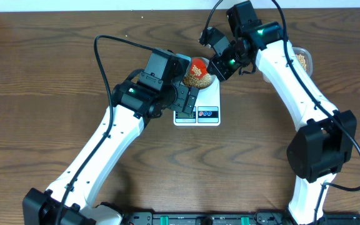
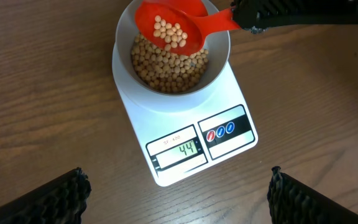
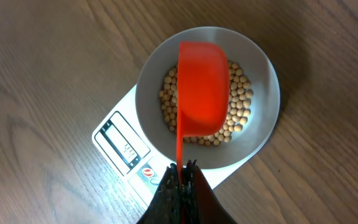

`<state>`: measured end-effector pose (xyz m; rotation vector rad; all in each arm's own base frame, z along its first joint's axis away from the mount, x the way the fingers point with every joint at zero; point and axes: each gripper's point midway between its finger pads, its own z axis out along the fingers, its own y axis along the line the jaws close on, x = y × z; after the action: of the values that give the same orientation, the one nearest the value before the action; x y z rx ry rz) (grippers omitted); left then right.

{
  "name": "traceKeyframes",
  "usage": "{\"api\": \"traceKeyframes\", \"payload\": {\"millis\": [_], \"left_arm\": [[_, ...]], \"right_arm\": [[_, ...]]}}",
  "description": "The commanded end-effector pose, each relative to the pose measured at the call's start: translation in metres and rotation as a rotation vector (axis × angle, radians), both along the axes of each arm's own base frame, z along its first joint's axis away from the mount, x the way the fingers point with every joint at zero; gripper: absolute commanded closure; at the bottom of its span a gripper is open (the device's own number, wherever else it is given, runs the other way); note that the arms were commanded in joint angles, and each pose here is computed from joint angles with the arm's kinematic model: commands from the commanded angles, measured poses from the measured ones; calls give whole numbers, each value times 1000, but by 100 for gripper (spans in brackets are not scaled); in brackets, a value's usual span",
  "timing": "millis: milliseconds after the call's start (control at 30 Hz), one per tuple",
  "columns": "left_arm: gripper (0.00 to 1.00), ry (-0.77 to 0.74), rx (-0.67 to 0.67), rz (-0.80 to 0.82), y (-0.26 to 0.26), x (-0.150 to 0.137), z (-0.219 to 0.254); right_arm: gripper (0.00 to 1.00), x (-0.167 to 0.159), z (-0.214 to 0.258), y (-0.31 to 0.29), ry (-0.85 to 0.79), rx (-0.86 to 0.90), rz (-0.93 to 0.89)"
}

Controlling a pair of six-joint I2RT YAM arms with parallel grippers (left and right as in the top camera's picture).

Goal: Scoop item into bowl and weigh 50g on scale
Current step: 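Hold red scoop tilted over bowl and shake beans out gradually, then keep tipping red scoop over bowl to trickle remaining beans in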

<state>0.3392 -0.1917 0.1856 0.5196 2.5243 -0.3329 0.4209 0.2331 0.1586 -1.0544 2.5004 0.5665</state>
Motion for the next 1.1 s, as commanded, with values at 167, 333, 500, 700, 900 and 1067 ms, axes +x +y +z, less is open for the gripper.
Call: {"api": "traceKeyframes", "payload": {"millis": [167, 333, 500, 700, 900, 1067], "left_arm": [[6, -8, -6, 3, 1, -1, 4], [6, -8, -6, 4, 1, -1, 4], [6, -8, -6, 4, 1, -1, 4], [6, -7, -7, 3, 1, -1, 4], [6, -8, -6, 3, 1, -1, 4], [6, -8, -6, 4, 1, -1, 4]], "right_arm": [[99, 2, 27, 2, -70, 22, 17], [99, 4, 27, -2, -69, 22, 7], [99, 7, 26, -5, -91, 1, 15], [99, 10, 25, -8, -110, -23, 11], [99, 11, 25, -9, -118, -31, 19], [99, 11, 25, -9, -120, -32, 23]]}}
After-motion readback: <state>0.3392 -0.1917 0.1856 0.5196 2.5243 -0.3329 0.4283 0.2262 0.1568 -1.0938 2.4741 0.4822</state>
